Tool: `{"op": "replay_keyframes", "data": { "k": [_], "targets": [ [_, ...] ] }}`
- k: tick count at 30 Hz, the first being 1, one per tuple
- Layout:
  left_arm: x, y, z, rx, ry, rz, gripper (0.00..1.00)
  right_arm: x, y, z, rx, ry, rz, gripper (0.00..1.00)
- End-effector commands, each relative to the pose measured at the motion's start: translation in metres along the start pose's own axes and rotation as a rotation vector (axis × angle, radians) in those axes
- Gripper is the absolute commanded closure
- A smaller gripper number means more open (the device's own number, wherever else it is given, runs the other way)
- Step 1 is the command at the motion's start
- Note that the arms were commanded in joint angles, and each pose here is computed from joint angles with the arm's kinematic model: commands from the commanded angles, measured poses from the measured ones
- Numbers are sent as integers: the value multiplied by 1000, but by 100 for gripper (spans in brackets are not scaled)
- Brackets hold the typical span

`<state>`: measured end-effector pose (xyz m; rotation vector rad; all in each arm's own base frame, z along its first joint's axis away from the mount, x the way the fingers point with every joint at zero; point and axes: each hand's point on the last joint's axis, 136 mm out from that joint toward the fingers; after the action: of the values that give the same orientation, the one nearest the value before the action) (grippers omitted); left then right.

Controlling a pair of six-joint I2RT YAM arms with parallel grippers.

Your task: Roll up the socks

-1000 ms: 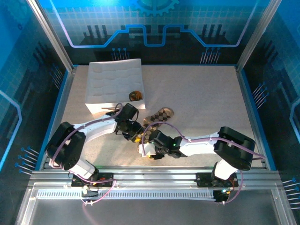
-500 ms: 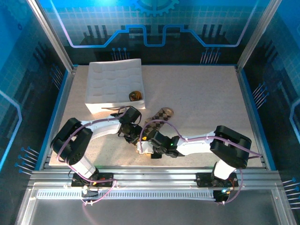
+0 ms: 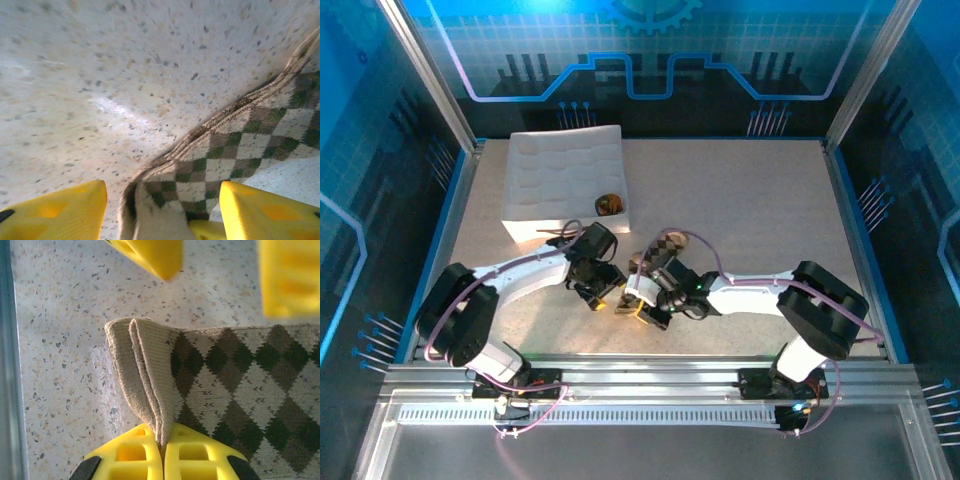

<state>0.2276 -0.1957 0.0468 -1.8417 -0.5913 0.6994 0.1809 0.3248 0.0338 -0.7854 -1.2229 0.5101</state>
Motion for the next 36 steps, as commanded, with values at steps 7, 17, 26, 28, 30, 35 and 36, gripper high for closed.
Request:
{"op": "replay_keyframes", "data": {
  "k": [7, 17, 26, 28, 30, 35, 36],
  "targets": [
    [-3, -31, 1, -69, 17, -16, 51, 6, 1, -4, 243, 387, -11, 100],
    [-37, -25, -29, -164, 44, 92, 57, -9, 9, -23, 301, 609, 44, 100],
    [-40, -9, -37, -149, 42, 114, 64, -14, 9, -28, 309, 653, 44, 100],
    [-39, -3, -40, -148, 40, 114, 65, -15, 10, -28, 311, 659, 45, 100],
    [-36, 5, -42, -145, 35, 112, 67, -16, 10, -27, 311, 661, 47, 100],
    [-24, 25, -46, -146, 26, 71, 71, -19, 9, -26, 309, 658, 47, 100],
    [-22, 31, -42, -122, 21, 65, 72, -20, 9, -25, 308, 657, 47, 100]
  ]
}}
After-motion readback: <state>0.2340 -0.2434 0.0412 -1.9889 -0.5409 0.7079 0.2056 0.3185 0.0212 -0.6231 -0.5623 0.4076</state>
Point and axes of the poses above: each hand's point on the last joint's axis, 136 mm out from that joint toward the fingers, its own y axis out along the fingers, its own z axis along the line the jaws close on, x = y × z, and after that the axes turned 5 degrees about -y, right-handed
